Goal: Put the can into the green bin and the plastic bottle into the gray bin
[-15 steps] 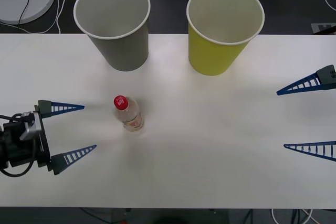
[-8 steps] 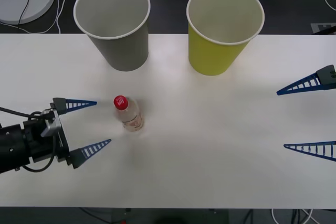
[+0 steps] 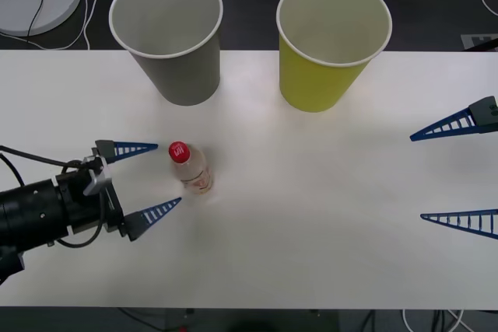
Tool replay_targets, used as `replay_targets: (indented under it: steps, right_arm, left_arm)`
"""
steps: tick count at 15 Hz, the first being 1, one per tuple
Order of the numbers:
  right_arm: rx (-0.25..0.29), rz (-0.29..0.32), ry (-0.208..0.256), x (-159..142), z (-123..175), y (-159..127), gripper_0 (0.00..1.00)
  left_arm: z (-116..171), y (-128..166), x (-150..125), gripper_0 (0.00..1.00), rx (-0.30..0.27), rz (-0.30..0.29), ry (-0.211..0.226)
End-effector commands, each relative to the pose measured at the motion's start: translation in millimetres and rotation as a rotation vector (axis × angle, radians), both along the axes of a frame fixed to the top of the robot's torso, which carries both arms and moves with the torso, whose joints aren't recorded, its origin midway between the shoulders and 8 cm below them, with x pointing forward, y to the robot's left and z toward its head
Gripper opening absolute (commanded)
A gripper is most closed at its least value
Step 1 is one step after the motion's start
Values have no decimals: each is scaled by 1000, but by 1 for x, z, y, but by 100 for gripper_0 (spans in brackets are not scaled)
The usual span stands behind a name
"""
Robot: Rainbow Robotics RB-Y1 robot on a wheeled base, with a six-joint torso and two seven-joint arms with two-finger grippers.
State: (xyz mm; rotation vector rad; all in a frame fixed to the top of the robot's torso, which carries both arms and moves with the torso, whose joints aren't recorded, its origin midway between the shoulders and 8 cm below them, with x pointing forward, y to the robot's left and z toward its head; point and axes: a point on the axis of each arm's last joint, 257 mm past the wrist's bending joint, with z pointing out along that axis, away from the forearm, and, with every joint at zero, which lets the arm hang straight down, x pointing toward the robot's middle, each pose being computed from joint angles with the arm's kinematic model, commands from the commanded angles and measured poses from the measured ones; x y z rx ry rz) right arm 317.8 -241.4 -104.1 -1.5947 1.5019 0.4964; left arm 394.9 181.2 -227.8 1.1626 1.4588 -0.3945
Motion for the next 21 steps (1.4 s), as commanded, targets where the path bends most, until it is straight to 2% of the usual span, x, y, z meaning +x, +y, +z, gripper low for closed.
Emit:
replay_targets:
  steps: [1,14,21]
  right_arm:
    - [0,0,0,0,0,0,100]
    - [0,0,0,0,0,0,100]
    - [0,0,0,0,0,0,100]
  left_arm:
    - [0,-10,5,100,-13,6,0]
    - [-4,-58,31,100,-56,50,-14]
    - [-12,-65,35,100,-35,62,-10]
